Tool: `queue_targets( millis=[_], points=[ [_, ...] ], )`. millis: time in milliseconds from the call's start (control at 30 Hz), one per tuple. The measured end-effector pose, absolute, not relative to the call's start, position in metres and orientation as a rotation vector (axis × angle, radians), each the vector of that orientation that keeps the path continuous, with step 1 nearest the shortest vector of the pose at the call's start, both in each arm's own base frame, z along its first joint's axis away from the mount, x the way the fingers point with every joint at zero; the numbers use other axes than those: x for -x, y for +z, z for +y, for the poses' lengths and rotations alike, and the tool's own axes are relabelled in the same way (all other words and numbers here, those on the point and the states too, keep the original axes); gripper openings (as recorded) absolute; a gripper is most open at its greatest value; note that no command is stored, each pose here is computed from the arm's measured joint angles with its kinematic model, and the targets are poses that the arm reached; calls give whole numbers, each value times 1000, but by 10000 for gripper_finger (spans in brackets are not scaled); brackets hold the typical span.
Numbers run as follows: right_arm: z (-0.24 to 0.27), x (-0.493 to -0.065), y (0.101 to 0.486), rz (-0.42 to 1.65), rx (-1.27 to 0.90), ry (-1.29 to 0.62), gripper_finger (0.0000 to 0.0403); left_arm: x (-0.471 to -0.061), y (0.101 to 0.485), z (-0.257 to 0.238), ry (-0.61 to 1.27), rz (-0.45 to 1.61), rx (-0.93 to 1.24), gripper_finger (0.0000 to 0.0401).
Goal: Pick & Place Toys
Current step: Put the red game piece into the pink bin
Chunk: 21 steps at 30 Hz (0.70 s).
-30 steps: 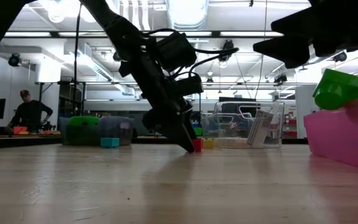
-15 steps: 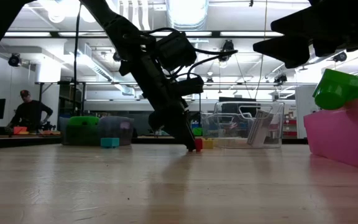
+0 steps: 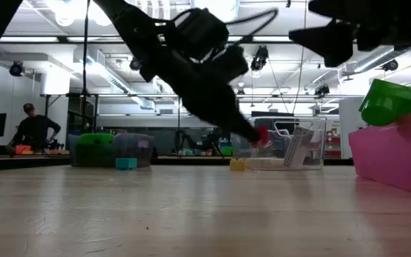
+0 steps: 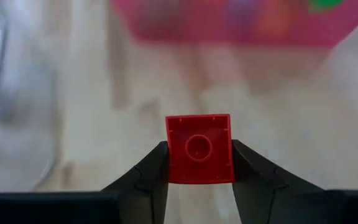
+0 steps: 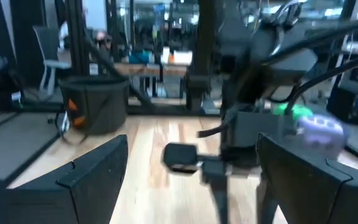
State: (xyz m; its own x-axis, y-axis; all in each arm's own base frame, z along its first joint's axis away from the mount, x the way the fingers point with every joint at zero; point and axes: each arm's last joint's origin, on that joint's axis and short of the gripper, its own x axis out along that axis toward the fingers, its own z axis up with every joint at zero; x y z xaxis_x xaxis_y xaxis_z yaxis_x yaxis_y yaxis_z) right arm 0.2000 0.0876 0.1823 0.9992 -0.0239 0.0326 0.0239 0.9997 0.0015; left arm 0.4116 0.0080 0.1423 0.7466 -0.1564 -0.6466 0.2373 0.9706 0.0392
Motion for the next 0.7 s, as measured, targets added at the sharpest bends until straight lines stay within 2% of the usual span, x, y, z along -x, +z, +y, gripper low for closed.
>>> queue_targets(
  millis=[100, 267, 700],
  points=[
    [90, -202, 183, -72, 12, 10, 352, -415, 148, -4, -278, 626, -116, 129],
    [88, -196, 184, 2, 46, 32, 352, -416, 151, -15, -308, 598, -126, 129],
    [67, -143, 230, -61, 36, 31, 352, -432, 175, -23, -354, 370, -146, 129]
  ],
)
